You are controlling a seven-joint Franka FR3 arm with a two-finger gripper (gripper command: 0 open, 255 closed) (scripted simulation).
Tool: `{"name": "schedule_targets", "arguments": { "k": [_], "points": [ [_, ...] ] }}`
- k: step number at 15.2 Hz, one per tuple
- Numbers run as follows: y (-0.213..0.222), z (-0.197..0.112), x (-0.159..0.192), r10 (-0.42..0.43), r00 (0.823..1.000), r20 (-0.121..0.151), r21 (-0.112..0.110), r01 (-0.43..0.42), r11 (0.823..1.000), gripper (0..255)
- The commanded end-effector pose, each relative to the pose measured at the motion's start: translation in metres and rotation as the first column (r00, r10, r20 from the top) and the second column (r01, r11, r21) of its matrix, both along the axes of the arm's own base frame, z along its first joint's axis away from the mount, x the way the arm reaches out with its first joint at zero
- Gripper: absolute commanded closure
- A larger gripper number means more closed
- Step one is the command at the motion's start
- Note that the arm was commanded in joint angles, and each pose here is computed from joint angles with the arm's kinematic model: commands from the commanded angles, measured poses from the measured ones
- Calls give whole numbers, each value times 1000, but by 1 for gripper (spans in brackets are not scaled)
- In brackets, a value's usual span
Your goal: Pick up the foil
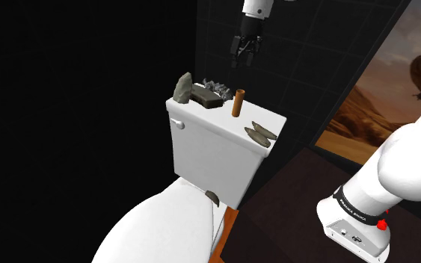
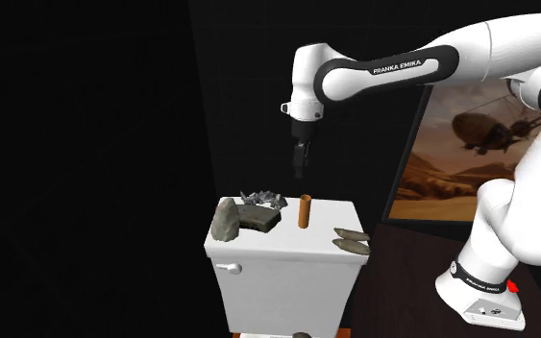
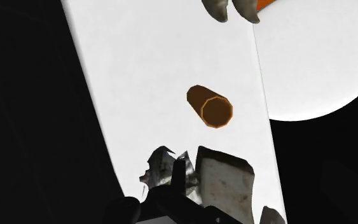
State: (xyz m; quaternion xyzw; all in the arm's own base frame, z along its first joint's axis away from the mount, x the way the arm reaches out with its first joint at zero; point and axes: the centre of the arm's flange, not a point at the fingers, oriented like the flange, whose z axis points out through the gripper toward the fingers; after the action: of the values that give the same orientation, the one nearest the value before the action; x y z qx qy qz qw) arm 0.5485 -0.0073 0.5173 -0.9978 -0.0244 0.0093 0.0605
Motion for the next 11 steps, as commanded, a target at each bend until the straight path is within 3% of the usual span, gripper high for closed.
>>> {"name": "schedule_targets", "arguments": {
  "k": [1, 11],
  "points": [
    [1, -13, 25, -4, 1000, -12, -3, 4, 1000, 0],
    [3, -82, 147, -20, 997, -69, -18, 19, 1000, 0]
  ]
}}
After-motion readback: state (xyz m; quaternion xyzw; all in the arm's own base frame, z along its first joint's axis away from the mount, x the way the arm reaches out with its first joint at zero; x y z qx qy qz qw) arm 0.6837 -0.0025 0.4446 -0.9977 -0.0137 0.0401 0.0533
